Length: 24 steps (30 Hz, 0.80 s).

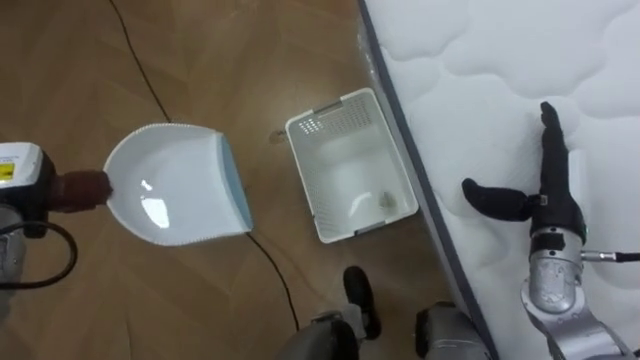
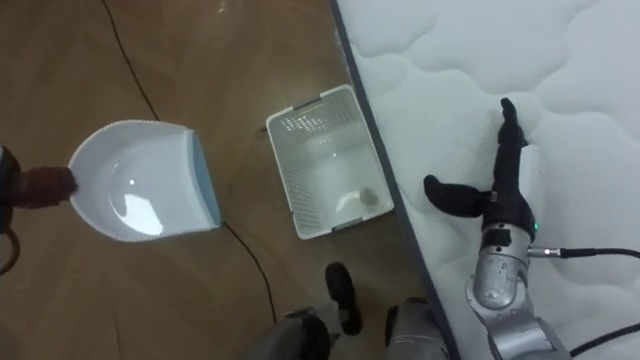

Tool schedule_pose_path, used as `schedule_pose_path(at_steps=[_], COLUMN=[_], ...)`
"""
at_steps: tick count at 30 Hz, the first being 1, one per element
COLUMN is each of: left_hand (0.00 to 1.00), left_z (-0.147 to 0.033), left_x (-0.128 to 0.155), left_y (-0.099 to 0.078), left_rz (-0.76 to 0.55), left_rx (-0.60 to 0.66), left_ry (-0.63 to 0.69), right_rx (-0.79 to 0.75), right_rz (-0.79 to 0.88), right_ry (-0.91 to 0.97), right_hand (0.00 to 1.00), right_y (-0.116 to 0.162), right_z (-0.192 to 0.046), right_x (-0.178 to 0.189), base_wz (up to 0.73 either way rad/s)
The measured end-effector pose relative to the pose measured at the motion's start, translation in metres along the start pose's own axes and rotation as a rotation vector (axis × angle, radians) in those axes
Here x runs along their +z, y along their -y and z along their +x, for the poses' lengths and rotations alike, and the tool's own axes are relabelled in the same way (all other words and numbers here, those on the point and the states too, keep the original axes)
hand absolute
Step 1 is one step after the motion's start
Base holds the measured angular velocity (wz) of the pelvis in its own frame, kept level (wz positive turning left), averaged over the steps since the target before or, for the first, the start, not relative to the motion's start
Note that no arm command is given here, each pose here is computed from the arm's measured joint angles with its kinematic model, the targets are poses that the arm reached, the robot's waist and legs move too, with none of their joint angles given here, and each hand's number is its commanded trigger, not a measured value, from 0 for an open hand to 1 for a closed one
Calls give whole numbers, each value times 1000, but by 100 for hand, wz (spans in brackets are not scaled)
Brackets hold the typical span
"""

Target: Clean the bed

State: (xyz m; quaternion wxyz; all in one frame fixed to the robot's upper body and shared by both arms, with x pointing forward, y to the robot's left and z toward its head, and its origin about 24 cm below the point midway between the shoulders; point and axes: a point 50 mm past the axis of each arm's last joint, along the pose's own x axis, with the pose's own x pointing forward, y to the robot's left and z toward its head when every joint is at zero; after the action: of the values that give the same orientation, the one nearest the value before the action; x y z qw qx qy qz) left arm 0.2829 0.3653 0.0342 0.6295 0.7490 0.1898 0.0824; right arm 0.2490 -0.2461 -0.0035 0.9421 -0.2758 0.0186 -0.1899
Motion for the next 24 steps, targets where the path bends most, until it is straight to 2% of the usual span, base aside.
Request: schedule_pose_path(at_steps=[3, 12, 18, 24], left_hand=[100, 100, 100, 100], left_z=[3, 3, -1, -12], left_x=[1, 1, 2, 12], left_y=[-7, -8, -5, 5], left_rz=[-4, -7, -8, -30], left_rx=[24, 55, 85, 135], left_ry=[8, 16, 30, 106], right_rx=[8, 23, 21, 19], right_rz=[2, -15, 13, 59], right_ry=[7, 12, -7, -40], right_hand=[0, 0, 0, 0], right_y=[-1, -2, -3, -4], right_z=[-1, -2, -3, -5], right_x=[0, -2, -5, -9], base_wz=[0, 0, -3, -42])
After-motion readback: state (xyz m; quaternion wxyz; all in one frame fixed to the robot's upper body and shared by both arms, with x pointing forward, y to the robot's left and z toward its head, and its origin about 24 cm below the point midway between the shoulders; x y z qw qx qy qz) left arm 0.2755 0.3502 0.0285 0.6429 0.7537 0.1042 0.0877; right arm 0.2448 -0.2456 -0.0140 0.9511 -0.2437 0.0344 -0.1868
